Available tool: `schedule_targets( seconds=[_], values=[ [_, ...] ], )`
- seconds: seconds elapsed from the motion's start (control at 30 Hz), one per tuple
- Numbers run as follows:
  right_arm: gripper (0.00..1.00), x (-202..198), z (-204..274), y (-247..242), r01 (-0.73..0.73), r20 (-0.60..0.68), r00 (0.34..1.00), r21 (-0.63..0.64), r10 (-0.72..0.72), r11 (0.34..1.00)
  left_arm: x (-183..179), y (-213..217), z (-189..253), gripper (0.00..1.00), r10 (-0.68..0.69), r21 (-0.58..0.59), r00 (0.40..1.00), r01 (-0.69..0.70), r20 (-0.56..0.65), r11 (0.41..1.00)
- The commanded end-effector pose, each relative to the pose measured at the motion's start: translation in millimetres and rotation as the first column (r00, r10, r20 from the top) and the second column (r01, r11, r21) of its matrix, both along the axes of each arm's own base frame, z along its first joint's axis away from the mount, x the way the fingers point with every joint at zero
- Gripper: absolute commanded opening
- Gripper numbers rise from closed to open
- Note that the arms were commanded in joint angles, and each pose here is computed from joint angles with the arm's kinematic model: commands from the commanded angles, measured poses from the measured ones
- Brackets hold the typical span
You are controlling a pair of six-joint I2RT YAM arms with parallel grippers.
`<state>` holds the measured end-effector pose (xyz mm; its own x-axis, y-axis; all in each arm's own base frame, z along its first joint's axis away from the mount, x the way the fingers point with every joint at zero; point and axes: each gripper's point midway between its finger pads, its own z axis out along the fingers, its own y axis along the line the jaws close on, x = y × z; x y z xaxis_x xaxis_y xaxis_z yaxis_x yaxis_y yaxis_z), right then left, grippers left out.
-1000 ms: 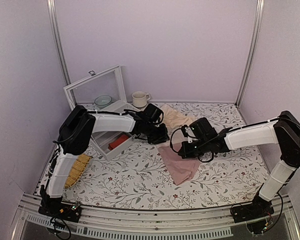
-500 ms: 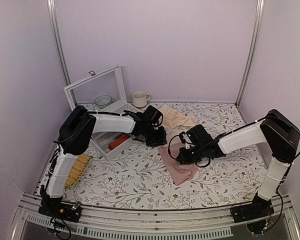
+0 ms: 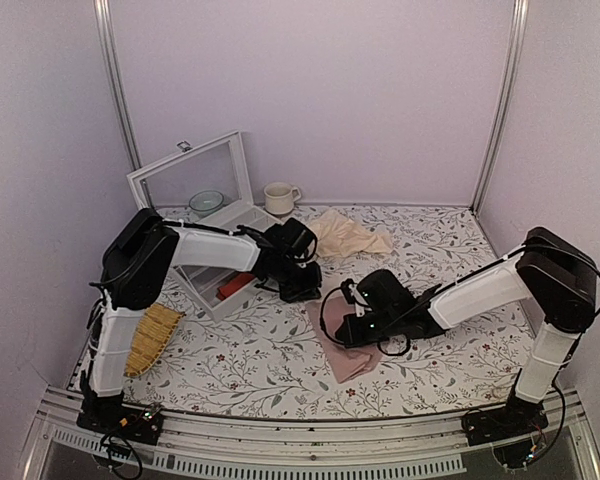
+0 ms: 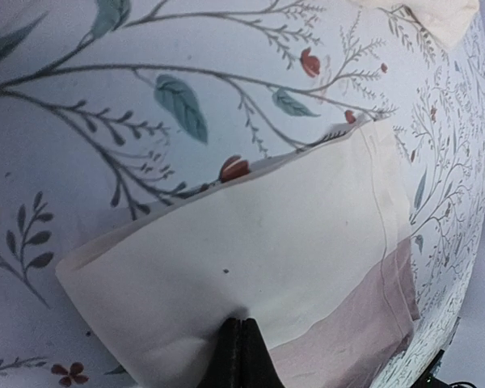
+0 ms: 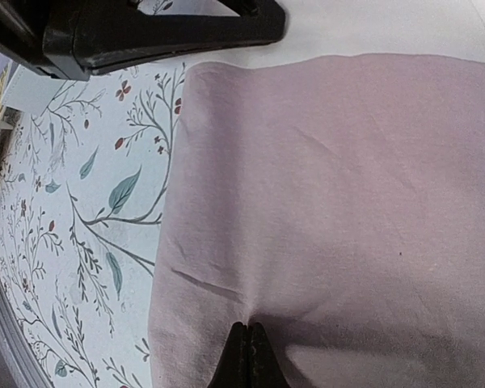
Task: Roll the underwear
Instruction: Move the underwear to the center of the board.
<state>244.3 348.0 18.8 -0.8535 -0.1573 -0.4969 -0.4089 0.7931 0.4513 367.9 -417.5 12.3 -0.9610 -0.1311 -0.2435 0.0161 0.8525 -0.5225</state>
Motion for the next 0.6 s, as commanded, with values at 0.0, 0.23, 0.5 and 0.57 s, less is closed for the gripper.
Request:
schedule_targets(
  seconds=[0.0,0.23,0.5,0.57],
  values=[
    [0.0,-32,-27,-14,0.005,-0.09,0.996,-0.074,-0.012,0.997,-38,38,-26,0.0,-0.013,0.173,0.997,0.027,-0.078,0.985],
    [0.0,-47,-15,-6,0.015,-0.086,0.996,-0.053,-0.019,0.998,-63,50,-18,0.0,-0.043,0.199,0.996,0.057,-0.072,0.978],
    [0.15,-24,42,0,0.049,0.045,0.998,-0.019,-0.048,0.999,-33,19,32,0.13,-0.03,0.122,0.999,0.027,0.019,0.992],
    [0.2,-18,58,0,0.057,0.077,0.995,-0.003,-0.057,0.998,-23,11,43,0.15,-0.02,0.11,0.999,0.015,0.041,0.994]
  ],
)
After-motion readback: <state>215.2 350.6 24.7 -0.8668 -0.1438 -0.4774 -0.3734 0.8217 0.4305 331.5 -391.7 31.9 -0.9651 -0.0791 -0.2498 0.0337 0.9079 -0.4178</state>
